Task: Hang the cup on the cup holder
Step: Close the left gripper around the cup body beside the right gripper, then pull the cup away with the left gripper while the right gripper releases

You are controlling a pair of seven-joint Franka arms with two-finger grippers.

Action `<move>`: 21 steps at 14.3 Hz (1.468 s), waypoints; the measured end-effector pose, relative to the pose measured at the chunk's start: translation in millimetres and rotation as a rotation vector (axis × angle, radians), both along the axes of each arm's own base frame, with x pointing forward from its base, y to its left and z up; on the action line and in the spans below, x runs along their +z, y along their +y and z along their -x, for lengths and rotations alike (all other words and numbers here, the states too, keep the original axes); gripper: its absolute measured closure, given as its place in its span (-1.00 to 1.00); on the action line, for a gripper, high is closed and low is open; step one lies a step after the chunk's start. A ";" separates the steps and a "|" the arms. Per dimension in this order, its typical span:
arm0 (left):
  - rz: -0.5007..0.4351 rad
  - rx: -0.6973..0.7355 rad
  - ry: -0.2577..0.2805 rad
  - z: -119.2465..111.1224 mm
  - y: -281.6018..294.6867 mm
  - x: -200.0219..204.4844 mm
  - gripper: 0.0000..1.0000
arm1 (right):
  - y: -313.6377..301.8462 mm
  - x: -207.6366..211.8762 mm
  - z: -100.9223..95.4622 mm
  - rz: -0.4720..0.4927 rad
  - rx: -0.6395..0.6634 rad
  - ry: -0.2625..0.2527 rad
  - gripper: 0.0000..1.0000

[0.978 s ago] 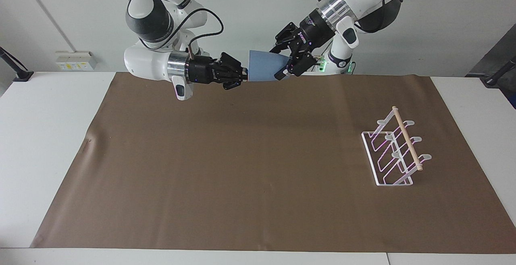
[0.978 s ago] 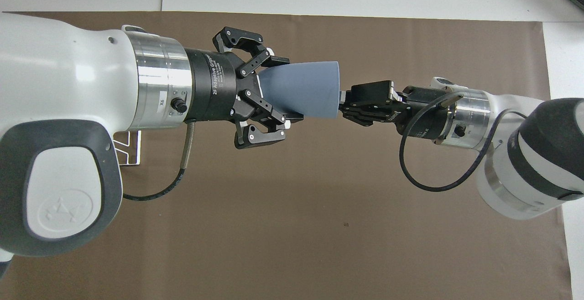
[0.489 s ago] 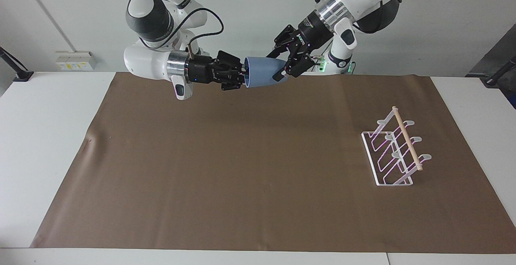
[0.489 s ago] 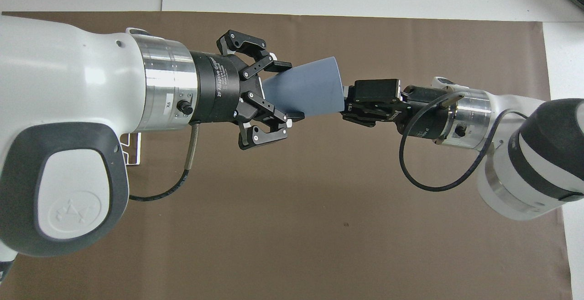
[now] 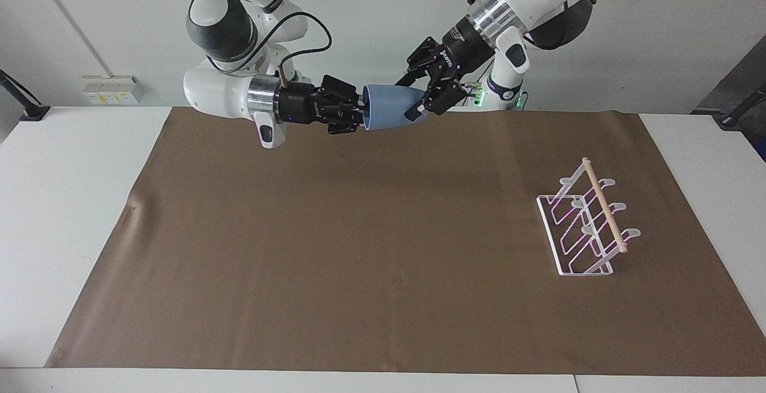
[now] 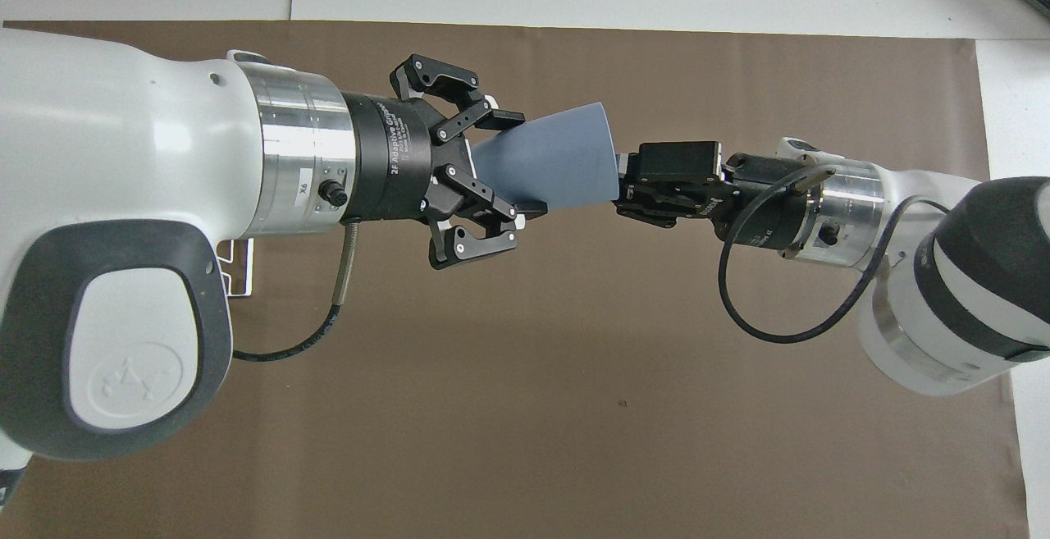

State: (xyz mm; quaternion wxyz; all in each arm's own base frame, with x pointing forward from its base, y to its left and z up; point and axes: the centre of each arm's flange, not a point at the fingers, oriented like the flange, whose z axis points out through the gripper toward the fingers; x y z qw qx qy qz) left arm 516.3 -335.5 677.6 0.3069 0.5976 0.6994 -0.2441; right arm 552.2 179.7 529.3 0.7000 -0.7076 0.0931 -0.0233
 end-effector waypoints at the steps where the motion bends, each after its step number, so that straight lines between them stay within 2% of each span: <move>1: 0.000 0.000 0.000 0.0 0.0 -0.3 -0.49 | 0.0 0.0 0.0 0.000 0.000 0.000 0.21; 7: -0.003 0.000 0.002 -0.2 0.0 -1.8 -0.49 | -1.5 -0.1 -0.6 0.001 -0.004 0.000 0.17; 11: -0.008 0.000 0.003 -0.2 -0.1 -3.7 -0.49 | -4.8 0.0 -1.6 0.001 -0.010 0.000 0.02; 18: -0.009 0.000 0.003 -0.3 -0.1 -4.1 -0.49 | -16.0 -0.4 -4.8 0.007 -0.028 -0.001 0.03; 21: -0.009 0.000 0.003 -0.3 0.0 -4.2 -0.49 | -26.1 -3.9 -6.0 0.054 -0.023 -0.009 0.02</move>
